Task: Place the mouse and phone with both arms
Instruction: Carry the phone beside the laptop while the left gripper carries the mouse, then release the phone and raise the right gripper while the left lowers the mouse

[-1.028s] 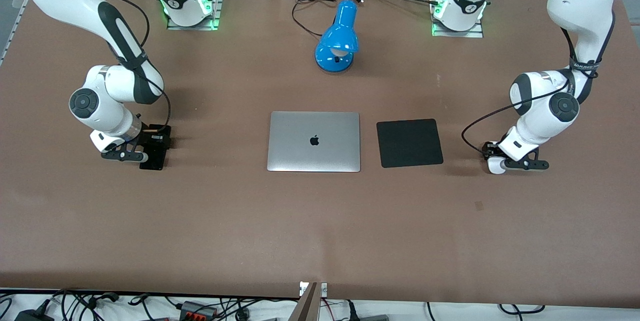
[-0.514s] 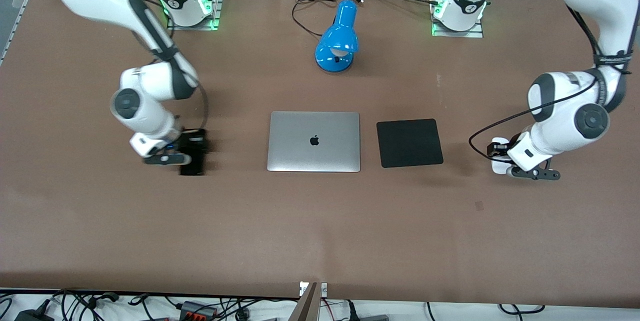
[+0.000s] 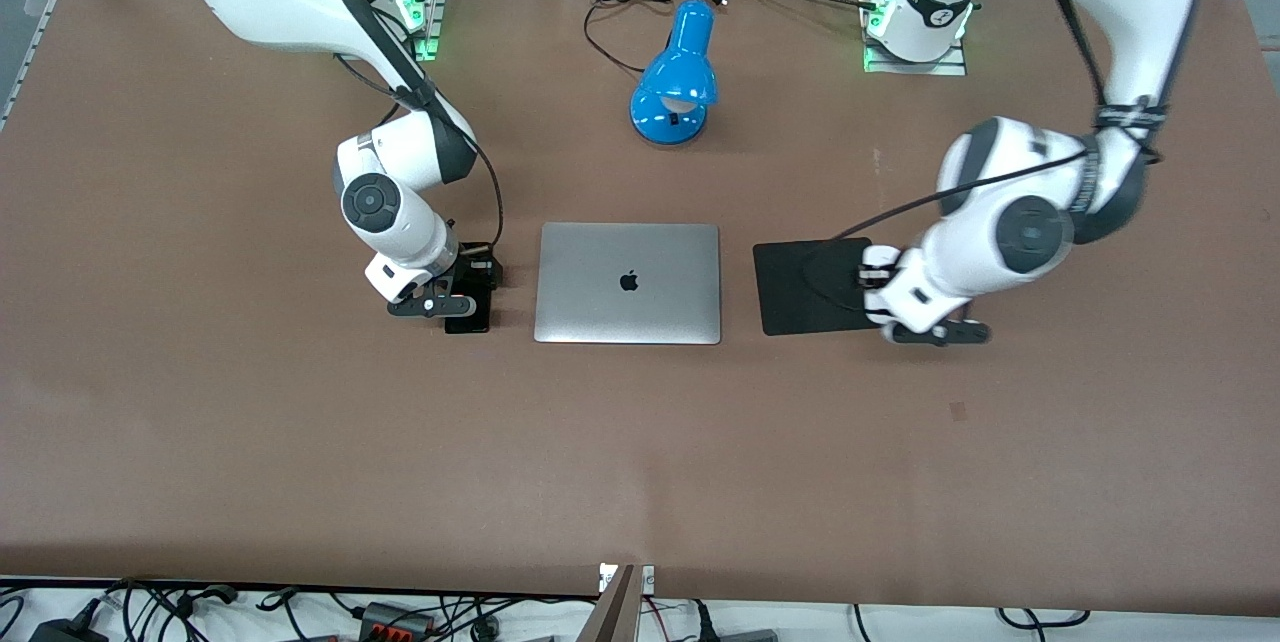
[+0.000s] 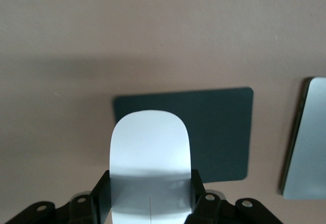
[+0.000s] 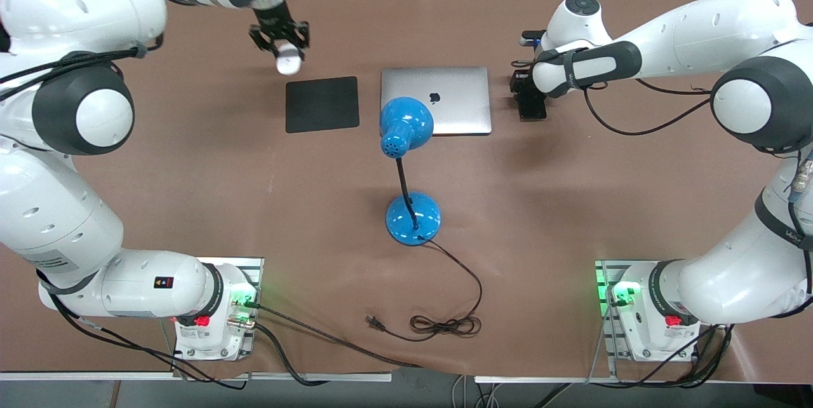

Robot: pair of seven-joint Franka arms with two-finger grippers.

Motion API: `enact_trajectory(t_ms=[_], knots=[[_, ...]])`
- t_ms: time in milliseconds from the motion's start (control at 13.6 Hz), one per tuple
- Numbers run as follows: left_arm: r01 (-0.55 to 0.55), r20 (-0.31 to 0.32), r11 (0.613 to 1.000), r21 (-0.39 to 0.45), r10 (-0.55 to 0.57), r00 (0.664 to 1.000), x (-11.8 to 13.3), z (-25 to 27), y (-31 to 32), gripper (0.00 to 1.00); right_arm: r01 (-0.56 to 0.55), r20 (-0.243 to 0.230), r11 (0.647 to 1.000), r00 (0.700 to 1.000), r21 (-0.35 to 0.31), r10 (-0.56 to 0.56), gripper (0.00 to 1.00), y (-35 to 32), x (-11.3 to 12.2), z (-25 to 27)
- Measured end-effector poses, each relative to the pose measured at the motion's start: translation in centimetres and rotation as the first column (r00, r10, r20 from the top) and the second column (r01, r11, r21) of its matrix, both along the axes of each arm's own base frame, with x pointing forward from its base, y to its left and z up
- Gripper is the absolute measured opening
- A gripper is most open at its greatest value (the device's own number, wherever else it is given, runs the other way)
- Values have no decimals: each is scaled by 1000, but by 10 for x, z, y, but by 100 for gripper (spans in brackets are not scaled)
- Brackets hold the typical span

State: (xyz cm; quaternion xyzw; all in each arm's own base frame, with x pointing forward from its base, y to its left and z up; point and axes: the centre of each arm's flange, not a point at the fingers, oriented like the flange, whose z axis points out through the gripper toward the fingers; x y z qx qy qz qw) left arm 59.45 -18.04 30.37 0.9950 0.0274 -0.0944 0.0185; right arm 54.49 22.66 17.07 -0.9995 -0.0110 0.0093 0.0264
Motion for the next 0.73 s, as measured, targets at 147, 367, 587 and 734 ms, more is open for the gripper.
enact_trajectory(t_ms=[147, 367, 587, 734], knots=[[-40, 48, 999, -10, 40, 998, -21, -38, -22, 62, 16, -1, 1000, 1000, 0, -16, 79, 0, 0, 0], [-73, 92, 997, 13, 72, 993, -53, -83, -35, 62, 36, 3, 999, 999, 2, -36, 97, 1, 3, 1], [-91, 144, 994, 64, 81, 986, -70, -104, -46, 62, 64, 45, 998, 997, 7, -64, 100, -4, 37, 37], [-110, 174, 991, 74, 96, 980, -71, -111, -48, 62, 113, 45, 993, 993, -13, -112, 100, -27, 75, 104]])
